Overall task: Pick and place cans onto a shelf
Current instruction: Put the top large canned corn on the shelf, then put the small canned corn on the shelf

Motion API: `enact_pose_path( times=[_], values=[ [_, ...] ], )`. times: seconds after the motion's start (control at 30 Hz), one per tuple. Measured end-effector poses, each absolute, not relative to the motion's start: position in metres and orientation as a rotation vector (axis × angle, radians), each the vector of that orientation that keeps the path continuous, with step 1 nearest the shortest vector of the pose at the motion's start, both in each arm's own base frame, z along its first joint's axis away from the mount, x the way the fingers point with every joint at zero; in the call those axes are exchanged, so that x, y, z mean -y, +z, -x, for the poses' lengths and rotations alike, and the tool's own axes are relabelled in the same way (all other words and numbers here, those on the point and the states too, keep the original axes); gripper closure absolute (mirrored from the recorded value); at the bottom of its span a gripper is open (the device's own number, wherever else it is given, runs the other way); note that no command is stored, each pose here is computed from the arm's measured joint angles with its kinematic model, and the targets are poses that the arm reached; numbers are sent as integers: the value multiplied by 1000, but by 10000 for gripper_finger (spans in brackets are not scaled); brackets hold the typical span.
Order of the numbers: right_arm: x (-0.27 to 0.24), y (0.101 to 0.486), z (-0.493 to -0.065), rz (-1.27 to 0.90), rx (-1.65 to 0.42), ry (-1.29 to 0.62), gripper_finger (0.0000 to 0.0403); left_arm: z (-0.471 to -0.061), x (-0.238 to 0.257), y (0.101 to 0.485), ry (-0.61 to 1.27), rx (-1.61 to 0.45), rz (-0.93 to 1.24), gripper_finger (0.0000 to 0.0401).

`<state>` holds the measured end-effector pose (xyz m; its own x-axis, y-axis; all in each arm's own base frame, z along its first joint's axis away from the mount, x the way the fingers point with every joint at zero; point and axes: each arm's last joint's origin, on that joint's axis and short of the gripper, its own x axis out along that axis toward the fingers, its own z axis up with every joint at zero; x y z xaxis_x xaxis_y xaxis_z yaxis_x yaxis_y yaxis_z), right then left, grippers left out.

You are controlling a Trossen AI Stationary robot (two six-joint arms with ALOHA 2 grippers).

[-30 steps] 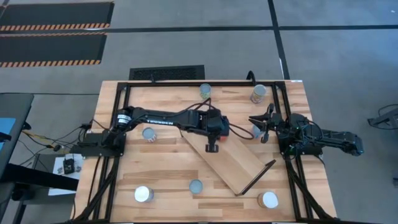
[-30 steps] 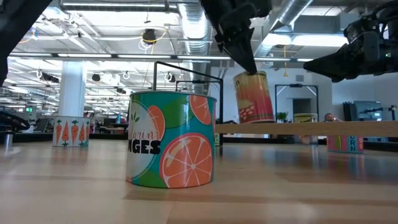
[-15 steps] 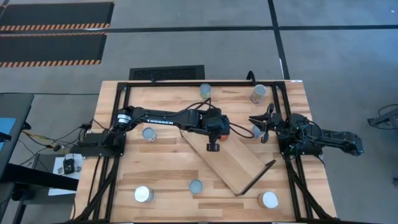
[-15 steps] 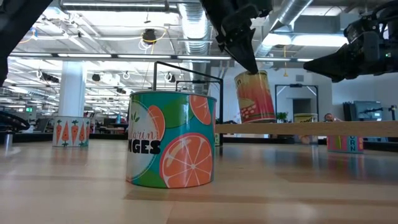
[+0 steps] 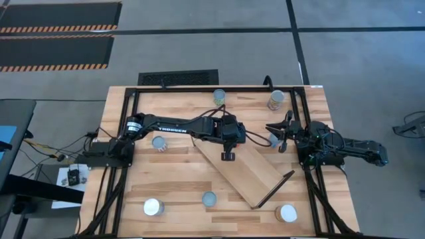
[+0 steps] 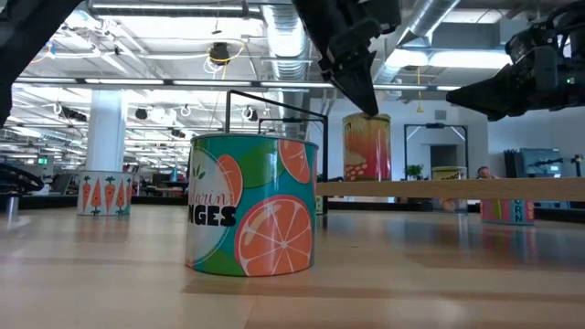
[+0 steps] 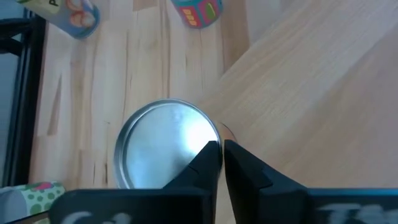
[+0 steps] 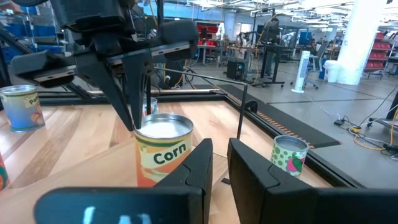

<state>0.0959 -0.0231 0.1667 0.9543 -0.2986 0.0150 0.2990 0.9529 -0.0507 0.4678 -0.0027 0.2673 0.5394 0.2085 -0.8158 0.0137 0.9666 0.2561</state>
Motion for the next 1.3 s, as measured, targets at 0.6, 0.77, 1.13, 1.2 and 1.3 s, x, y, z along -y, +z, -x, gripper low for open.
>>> enact_pose_path(
  times=[0.6,0.77,1.13,1.2,1.3],
  values=[
    [23,167,-96,53,7,-303,326,-470,4,282,27,-911,-241,373],
    [23,167,-96,53,8,-303,326,-470,3,297,29,-867,-247,393],
    [23,167,-96,53,8,-304,326,-445,7,316,45,-635,-240,401],
    [23,167,-96,53,7,-304,326,-431,10,318,41,-586,-245,401],
    [23,167,-96,53,8,-303,326,-404,15,321,16,-485,-237,401]
  ],
)
